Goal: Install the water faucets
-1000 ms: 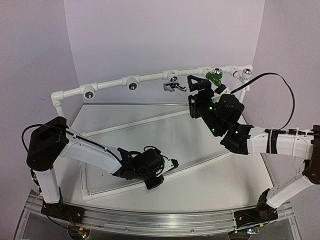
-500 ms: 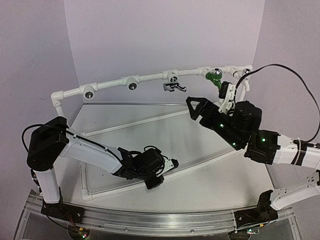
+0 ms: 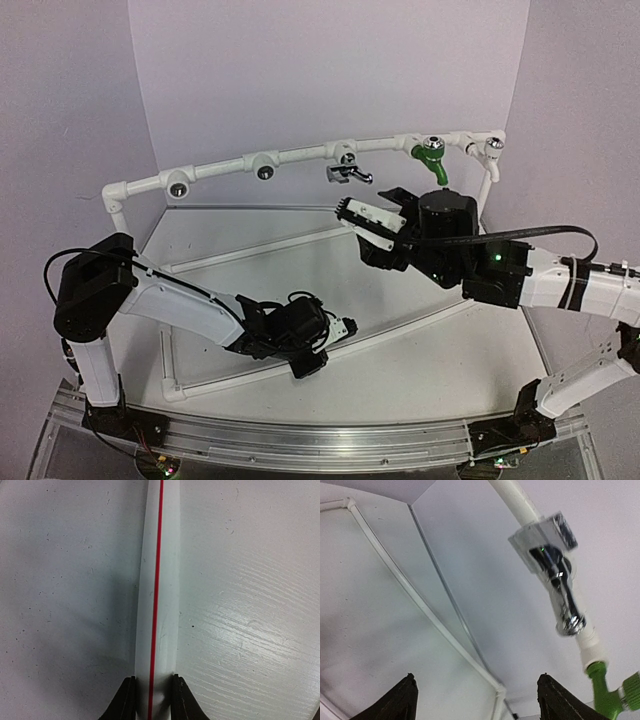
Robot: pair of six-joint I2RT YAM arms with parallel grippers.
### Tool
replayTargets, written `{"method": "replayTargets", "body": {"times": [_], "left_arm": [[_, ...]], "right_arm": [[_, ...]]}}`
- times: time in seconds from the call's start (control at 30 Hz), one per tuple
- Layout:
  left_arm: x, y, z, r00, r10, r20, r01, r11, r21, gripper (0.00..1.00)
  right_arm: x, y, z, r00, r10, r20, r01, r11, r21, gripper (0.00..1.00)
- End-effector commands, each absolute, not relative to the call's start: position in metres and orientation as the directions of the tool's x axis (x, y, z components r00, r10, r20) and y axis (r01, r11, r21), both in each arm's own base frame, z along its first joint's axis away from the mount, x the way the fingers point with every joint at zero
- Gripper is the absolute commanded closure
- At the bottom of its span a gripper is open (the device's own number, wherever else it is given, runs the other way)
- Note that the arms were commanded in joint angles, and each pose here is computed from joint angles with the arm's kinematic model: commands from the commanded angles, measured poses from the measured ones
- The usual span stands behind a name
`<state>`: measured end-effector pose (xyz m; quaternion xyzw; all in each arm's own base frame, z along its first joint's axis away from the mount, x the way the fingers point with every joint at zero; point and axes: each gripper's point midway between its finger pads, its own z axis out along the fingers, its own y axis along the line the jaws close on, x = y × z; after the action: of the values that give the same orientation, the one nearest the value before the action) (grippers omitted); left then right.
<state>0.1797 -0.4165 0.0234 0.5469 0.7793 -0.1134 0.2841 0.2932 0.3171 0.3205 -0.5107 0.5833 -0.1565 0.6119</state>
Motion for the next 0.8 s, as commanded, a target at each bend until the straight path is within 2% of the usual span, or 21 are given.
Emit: {"method": "replayTargets", "body": {"times": [0.0, 0.3, 0.53, 0.77], "left_arm": [[0.143, -0.386, -0.031, -0.281, 0.879, -0.384, 0.947, 0.319, 0.035, 1.0], [0.143, -0.386, -0.031, -0.28, 0.881, -0.382, 0.948, 0.317, 0.035, 1.0], [0.143, -0.386, -0.031, -0.284, 0.879, -0.382, 0.947, 0.321, 0.034, 1.0], [0.143, -0.386, -0.032, -0.287, 0.881, -0.377, 0.946, 0.323, 0.036, 1.0]], "right_arm": [[0.301, 0.325, 0.389, 0.389, -0.832, -0.395, -0.21, 0.338, -0.918, 0.17], [0.315, 0.356, 0.392, 0.423, -0.837, -0.347, -0.188, 0.294, -0.937, 0.17], [0.344, 0.374, 0.406, 0.353, -0.874, -0.335, -0.078, 0.329, -0.941, 0.35], [0.365, 0.38, 0.396, 0.243, -0.909, -0.34, 0.013, 0.353, -0.935, 0.64]]}}
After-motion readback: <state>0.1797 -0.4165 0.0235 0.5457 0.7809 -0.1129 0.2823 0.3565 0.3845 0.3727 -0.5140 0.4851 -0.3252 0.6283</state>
